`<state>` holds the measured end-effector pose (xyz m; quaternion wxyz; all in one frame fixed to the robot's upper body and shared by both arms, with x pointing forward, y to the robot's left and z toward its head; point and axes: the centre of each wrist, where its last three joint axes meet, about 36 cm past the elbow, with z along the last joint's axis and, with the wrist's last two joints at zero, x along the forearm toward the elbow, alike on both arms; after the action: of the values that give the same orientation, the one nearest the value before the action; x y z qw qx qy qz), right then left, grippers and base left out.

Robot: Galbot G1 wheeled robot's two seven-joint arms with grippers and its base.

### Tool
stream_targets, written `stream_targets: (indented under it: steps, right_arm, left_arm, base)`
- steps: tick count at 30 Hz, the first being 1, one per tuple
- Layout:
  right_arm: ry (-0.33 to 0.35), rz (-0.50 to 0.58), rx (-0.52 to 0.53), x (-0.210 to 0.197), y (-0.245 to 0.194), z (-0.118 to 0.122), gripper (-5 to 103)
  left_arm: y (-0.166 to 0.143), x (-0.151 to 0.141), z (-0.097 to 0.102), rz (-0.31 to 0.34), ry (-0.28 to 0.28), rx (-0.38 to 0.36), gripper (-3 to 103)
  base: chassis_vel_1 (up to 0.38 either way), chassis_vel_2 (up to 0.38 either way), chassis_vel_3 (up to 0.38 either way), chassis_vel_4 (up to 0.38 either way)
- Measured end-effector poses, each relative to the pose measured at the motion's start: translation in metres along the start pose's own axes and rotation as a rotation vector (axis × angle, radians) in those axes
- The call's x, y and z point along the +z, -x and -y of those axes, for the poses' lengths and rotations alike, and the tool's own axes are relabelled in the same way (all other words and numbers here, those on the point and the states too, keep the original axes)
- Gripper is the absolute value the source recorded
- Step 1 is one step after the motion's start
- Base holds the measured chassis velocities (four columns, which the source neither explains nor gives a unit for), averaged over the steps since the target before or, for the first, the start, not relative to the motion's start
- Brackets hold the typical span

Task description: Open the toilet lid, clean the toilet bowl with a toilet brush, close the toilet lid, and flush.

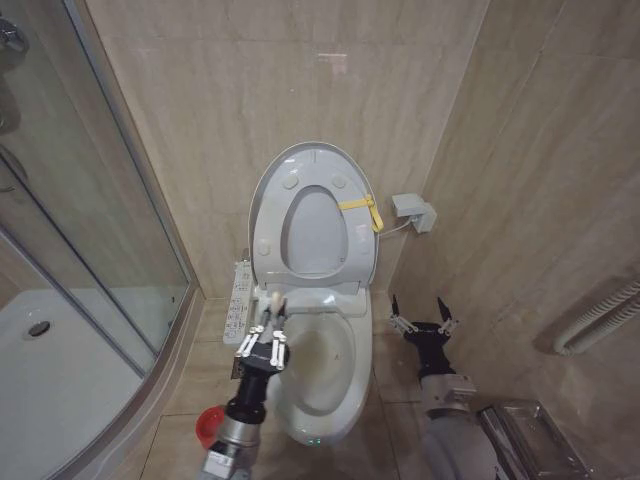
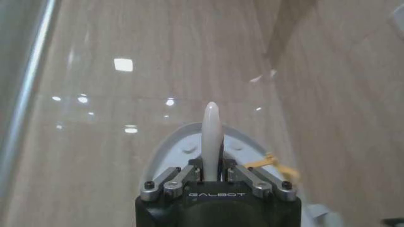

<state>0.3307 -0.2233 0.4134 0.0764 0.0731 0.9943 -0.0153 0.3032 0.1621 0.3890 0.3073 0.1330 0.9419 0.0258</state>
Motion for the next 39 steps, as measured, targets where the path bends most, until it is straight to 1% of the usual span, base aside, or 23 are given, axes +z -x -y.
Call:
stream_targets:
  steps: [1,2,4,5,6,7,10,11,13,16,17,20,21,24,25,27,29,30,32,33,34,38,39]
  right_arm:
    - [0.000,0.000,0.000,0.000,0.000,0.000,100]
    - [0.000,0.000,0.000,0.000,0.000,0.000,100]
    - [0.000,0.000,0.000,0.000,0.000,0.000,100]
    - [0.000,0.000,0.000,0.000,0.000,0.000,100]
    - [0.000,0.000,0.000,0.000,0.000,0.000,100]
    - [0.000,0.000,0.000,0.000,0.000,0.000,100]
    - [0.000,0.000,0.000,0.000,0.000,0.000,100]
    - [0.000,0.000,0.000,0.000,0.000,0.000,100]
    - [0.000,0.000,0.000,0.000,0.000,0.000,100]
    - [0.000,0.000,0.000,0.000,0.000,0.000,100]
    - [0.000,0.000,0.000,0.000,0.000,0.000,100]
    - [0.000,0.000,0.000,0.000,0.000,0.000,100]
    - [0.000,0.000,0.000,0.000,0.000,0.000,100]
    - [0.000,0.000,0.000,0.000,0.000,0.000,100]
    - [0.000,0.000,0.000,0.000,0.000,0.000,100]
    - [0.000,0.000,0.000,0.000,0.000,0.000,100]
    - [0.000,0.000,0.000,0.000,0.000,0.000,100]
    - [0.000,0.000,0.000,0.000,0.000,0.000,100]
    - [0.000,0.000,0.000,0.000,0.000,0.000,100]
    - [0.000,0.000,0.000,0.000,0.000,0.000,100]
    - [0.000,0.000,0.000,0.000,0.000,0.000,100]
    - [0.000,0.000,0.000,0.000,0.000,0.000,100]
    - [0.000,0.000,0.000,0.000,0.000,0.000,100]
  left_arm:
    - [-0.005,-0.005,-0.014,-0.013,0.040,-0.026,19]
    - [-0.005,-0.005,-0.014,-0.013,0.040,-0.026,19]
    - [-0.012,-0.009,-0.028,-0.029,0.078,-0.049,19]
    - [-0.016,-0.012,-0.032,-0.040,0.088,-0.061,19]
    - [-0.023,-0.015,-0.033,-0.061,0.092,-0.076,19]
    - [-0.023,-0.015,-0.033,-0.061,0.092,-0.076,19]
    - [-0.043,-0.018,-0.028,-0.128,0.088,-0.112,19]
    - [-0.043,-0.018,-0.028,-0.128,0.088,-0.112,19]
    - [-0.053,-0.012,-0.028,-0.154,0.105,-0.125,19]
    - [-0.060,-0.005,-0.033,-0.180,0.127,-0.159,19]
    - [-0.060,-0.005,-0.033,-0.180,0.127,-0.159,19]
    - [-0.068,0.004,-0.039,-0.195,0.144,-0.197,19]
    - [-0.068,0.004,-0.039,-0.195,0.144,-0.197,19]
    - [-0.084,0.020,-0.041,-0.213,0.144,-0.220,19]
    - [-0.084,0.020,-0.041,-0.213,0.144,-0.220,19]
    - [-0.107,0.045,-0.042,-0.231,0.156,-0.233,19]
    - [-0.123,0.064,-0.044,-0.253,0.154,-0.252,19]
    - [-0.123,0.064,-0.044,-0.253,0.154,-0.252,19]
    - [-0.136,0.083,-0.050,-0.266,0.162,-0.267,19]
    - [-0.145,0.097,-0.057,-0.275,0.167,-0.280,19]
    - [-0.145,0.097,-0.057,-0.275,0.167,-0.280,19]
    - [-0.158,0.128,-0.076,-0.322,0.195,-0.315,19]
    - [-0.158,0.128,-0.076,-0.322,0.195,-0.315,19]
  base:
    - [0.000,0.000,0.000,0.000]
    - [0.000,0.000,0.000,0.000]
    - [0.000,0.000,0.000,0.000]
    - [0.000,0.000,0.000,0.000]
    - [0.000,0.000,0.000,0.000]
    - [0.000,0.000,0.000,0.000]
    - [0.000,0.000,0.000,0.000]
    - [0.000,0.000,0.000,0.000]
    - [0.000,0.000,0.000,0.000]
    - [0.000,0.000,0.000,0.000]
    - [0.000,0.000,0.000,0.000]
    - [0.000,0.000,0.000,0.000]
    - [0.000,0.000,0.000,0.000]
    - [0.000,0.000,0.000,0.000]
    - [0.000,0.000,0.000,0.000]
    - [0.000,0.000,0.000,0.000]
    - [0.000,0.000,0.000,0.000]
    - [0.000,0.000,0.000,0.000]
    - [0.000,0.000,0.000,0.000]
    - [0.000,0.000,0.000,0.000]
    - [0.000,0.000,0.000,0.000]
    - [0.000,0.000,0.000,0.000]
    - [0.000,0.000,0.000,0.000]
